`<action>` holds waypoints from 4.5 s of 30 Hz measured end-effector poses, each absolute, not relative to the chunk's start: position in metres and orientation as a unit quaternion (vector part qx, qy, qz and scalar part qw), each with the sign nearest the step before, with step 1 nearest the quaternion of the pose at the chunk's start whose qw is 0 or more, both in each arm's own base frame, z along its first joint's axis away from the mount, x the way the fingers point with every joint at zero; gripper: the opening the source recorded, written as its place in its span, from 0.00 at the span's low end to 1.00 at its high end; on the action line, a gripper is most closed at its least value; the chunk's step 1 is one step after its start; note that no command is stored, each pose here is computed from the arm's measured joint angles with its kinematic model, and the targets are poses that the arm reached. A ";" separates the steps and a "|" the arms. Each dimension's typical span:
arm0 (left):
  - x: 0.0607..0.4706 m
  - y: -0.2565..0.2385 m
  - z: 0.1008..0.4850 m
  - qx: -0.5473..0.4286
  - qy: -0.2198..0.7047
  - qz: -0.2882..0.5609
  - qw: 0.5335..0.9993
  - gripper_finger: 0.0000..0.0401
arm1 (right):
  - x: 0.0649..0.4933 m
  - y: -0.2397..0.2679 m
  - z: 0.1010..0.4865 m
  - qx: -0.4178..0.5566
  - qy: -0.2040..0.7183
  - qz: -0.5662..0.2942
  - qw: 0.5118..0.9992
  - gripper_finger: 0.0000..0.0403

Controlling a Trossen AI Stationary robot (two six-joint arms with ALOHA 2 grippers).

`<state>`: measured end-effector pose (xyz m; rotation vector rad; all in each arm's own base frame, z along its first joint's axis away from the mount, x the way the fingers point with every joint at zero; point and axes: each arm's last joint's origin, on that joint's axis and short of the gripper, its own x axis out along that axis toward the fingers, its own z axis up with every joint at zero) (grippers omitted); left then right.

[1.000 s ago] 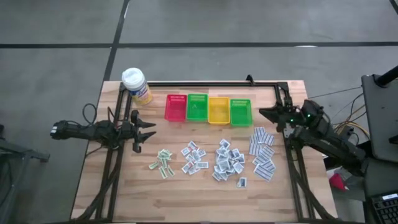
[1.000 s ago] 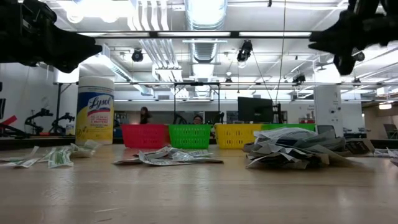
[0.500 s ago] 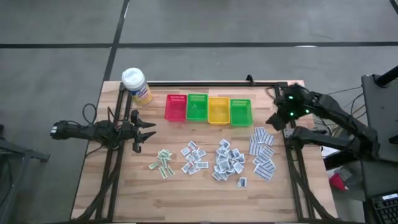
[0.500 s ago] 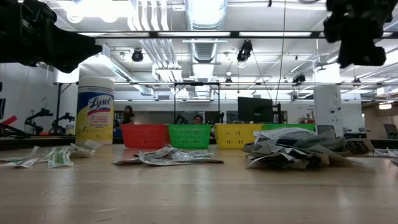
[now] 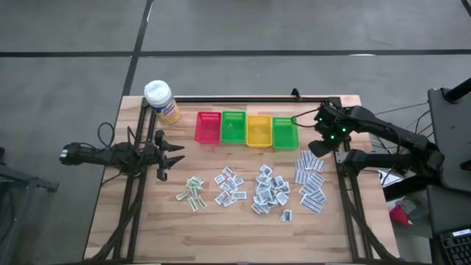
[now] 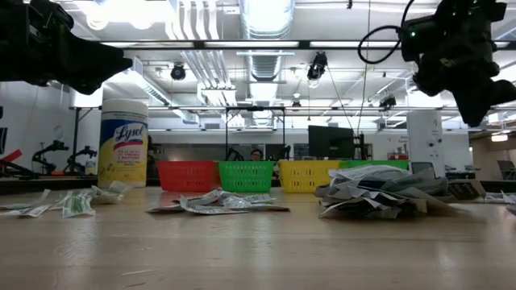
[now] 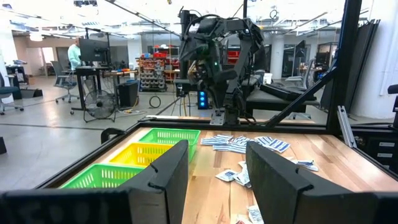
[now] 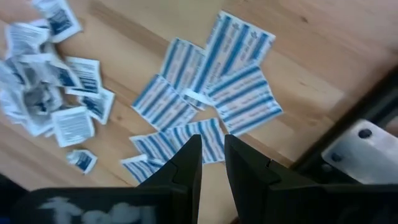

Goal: Pick & Place First Aid Supplies
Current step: Put the blue bandage into the right green bin

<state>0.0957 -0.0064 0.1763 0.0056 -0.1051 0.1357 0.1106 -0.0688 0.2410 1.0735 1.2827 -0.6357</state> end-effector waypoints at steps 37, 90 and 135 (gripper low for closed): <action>0.096 -0.006 0.176 0.003 -0.052 0.068 0.996 0.39 | 0.114 -0.050 0.229 0.557 0.522 -0.383 0.521 0.43; 0.096 -0.006 0.175 0.007 -0.045 0.069 0.997 0.39 | 0.161 -0.025 0.145 0.486 0.531 -0.537 0.439 0.37; 0.096 -0.006 0.175 0.007 -0.045 0.070 0.997 0.39 | 0.157 -0.021 0.147 0.441 0.639 -0.388 0.497 0.33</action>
